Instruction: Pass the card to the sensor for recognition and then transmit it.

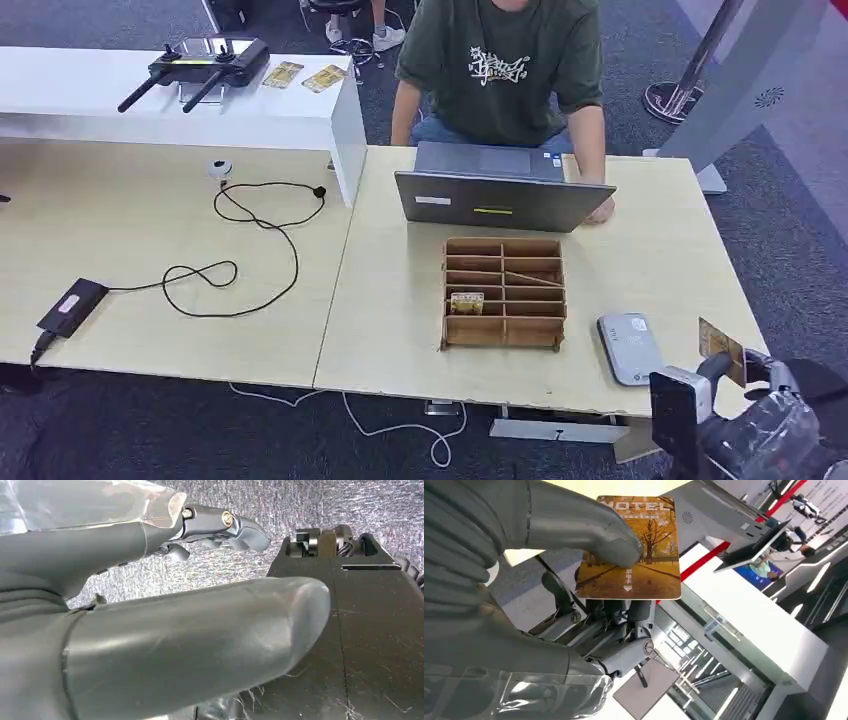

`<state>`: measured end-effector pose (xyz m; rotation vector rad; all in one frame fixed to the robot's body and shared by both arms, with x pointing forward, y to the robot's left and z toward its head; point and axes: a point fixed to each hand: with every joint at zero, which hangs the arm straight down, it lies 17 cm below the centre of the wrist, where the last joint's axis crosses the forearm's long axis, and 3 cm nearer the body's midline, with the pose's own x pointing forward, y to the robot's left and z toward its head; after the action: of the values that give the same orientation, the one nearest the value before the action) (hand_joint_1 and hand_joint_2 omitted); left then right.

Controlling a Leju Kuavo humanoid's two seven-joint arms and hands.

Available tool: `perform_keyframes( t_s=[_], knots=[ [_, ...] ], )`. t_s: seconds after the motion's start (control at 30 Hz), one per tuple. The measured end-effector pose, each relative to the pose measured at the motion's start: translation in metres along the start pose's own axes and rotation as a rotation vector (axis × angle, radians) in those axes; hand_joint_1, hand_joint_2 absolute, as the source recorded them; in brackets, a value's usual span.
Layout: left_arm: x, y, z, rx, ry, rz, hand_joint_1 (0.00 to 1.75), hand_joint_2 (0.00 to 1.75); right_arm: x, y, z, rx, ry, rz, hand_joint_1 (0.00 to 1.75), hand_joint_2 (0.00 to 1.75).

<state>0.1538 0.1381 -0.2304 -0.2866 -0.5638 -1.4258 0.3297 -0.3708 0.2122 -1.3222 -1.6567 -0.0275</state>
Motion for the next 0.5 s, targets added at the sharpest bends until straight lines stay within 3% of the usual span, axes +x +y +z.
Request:
perform_keyframes(
  t_s=[0.5],
  knots=[
    [0.0,0.0,0.0,-0.003,0.002,-0.01,0.0,0.0,-0.018,-0.027,-0.004,-0.062,0.016,0.001,1.54,1.75]
  ],
)
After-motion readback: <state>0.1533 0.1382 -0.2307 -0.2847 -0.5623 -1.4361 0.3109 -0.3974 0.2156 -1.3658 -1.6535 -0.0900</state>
